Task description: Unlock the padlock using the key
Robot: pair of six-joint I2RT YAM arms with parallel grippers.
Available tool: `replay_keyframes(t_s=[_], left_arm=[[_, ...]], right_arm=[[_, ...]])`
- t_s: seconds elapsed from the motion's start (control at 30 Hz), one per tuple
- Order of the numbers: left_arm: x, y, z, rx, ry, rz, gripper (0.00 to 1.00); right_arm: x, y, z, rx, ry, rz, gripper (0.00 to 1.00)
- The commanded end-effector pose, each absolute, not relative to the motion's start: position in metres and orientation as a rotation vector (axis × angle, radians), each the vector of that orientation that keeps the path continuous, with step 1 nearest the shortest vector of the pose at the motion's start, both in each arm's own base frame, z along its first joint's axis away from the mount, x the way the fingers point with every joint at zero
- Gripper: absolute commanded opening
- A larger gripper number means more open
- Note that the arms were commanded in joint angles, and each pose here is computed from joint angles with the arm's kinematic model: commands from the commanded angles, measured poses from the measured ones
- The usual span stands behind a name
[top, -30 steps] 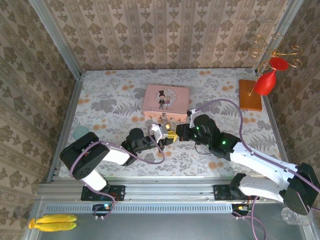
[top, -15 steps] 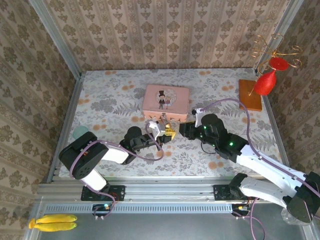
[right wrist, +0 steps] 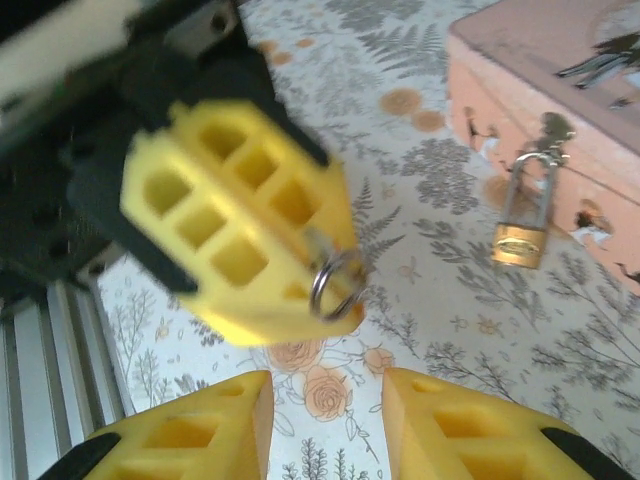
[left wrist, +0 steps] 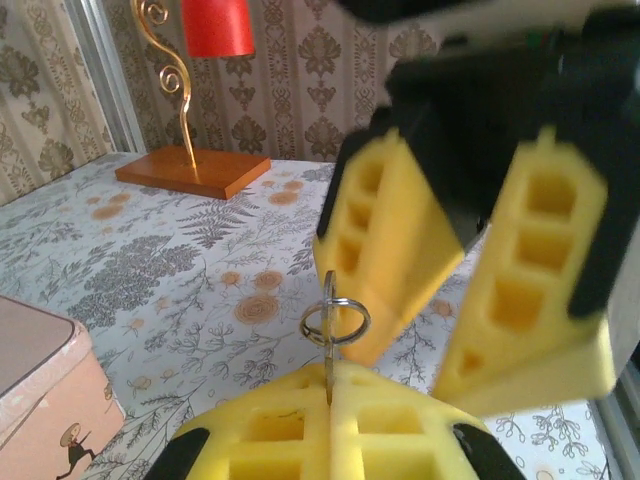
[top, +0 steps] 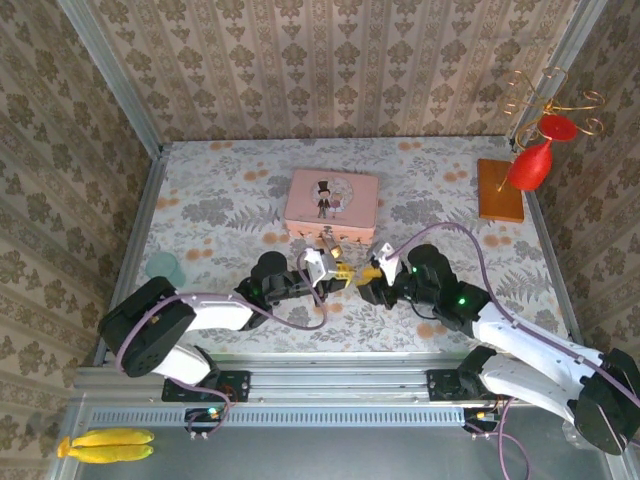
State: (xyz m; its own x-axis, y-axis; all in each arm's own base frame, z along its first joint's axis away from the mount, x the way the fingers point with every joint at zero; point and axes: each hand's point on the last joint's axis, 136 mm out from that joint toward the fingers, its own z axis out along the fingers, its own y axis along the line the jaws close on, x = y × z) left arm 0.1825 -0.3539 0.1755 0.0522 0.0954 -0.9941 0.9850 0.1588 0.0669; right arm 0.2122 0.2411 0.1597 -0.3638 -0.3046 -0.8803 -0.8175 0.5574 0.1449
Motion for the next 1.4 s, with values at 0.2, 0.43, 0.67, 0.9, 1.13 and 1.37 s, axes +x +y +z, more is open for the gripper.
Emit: replay_keyframes(t_s=[0.2,0.43,0.67,0.9,1.13,1.37], left_arm=[[0.172,-0.359,0.170,1.305,1.277,-0.973,0.00],[0.165,-0.362,0.169,1.341,1.261,-0.997,0.00],[0.157,-0.365,0.168,1.374,1.246,-1.015,0.00],[0.154,-0.365,0.169,1.391,1.232,-1.017,0.00],[0.152,-0.366,0.169,1.396,1.230,-1.022,0.00],[0.151,-0.366,0.170,1.393,1.230,-1.025,0.00]], right_arm=[[0.205,0.237,0.189,-1.012,1.589,0.633,0.33],[0.208,0.240,0.187,-1.020,1.594,0.632,0.30],[0.207,0.243,0.182,-1.038,1.615,0.650,0.27],[0.211,0.240,0.175,-1.036,1.645,0.612,0.24],[0.208,0.238,0.176,-1.034,1.651,0.616,0.09],[0.206,0.236,0.172,-1.036,1.674,0.591,0.01]])
